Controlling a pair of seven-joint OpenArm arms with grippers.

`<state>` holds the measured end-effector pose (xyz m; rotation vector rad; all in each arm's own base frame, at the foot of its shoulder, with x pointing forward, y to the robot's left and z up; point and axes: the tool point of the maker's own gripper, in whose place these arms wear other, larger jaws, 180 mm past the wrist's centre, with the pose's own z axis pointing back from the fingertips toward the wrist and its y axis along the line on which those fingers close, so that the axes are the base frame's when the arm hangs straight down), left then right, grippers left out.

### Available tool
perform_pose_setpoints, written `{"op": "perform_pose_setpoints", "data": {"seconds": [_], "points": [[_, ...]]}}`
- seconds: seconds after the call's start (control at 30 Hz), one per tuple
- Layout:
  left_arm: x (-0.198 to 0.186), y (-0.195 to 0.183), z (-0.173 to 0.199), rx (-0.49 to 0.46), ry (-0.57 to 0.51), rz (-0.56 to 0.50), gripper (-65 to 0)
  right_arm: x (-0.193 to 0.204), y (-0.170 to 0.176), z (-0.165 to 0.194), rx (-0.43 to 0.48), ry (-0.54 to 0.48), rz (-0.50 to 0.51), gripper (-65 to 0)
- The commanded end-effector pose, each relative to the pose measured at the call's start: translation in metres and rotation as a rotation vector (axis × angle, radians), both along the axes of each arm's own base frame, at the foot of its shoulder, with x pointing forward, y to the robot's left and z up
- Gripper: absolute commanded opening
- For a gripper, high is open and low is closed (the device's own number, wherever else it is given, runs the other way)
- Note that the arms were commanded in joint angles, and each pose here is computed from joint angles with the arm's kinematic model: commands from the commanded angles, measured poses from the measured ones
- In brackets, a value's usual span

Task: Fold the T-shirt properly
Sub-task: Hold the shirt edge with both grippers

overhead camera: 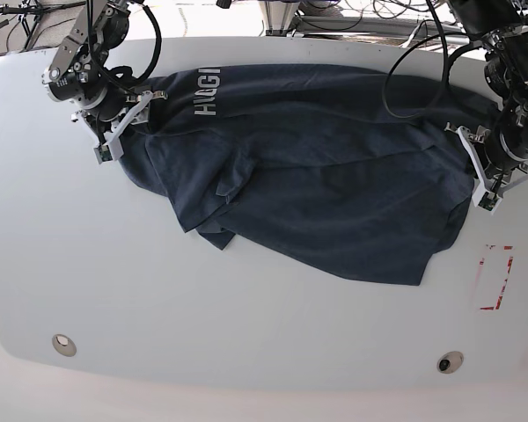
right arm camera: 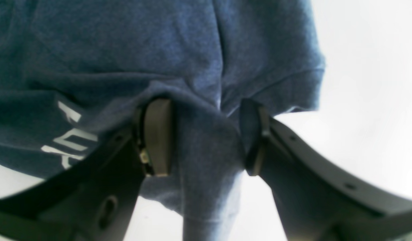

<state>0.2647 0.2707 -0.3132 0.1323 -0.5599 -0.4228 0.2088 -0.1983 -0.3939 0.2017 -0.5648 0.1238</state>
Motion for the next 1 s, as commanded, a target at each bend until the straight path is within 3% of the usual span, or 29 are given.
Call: {"op": "perform_pose_setpoints", "data": {"seconds": [0.0,0.33,0.53,0.97], "points": [[0.004,0.005,0.009,0.022,-0.024,-0.002,-65.0,0.010,-0.002,0.010,-0.001,-0.048,-0.001,-35.2],[0.005,0.002,-0.011,-0.031,0.026,0.022,-64.4,0.013,-0.001,0.012,0.001,-0.055,-0.001,-35.2],[0.008,0.006,-0.018,-0.058,0.046,0.040,-54.3,0.013,-0.001,0.012,0.001,-0.055,-0.001,-35.2],[0.016,0.021,-0.004,-0.062,-0.008,0.096,-41.4,0.012,-0.001,0.011,0.002,-0.053,-0.002,-35.2]]}}
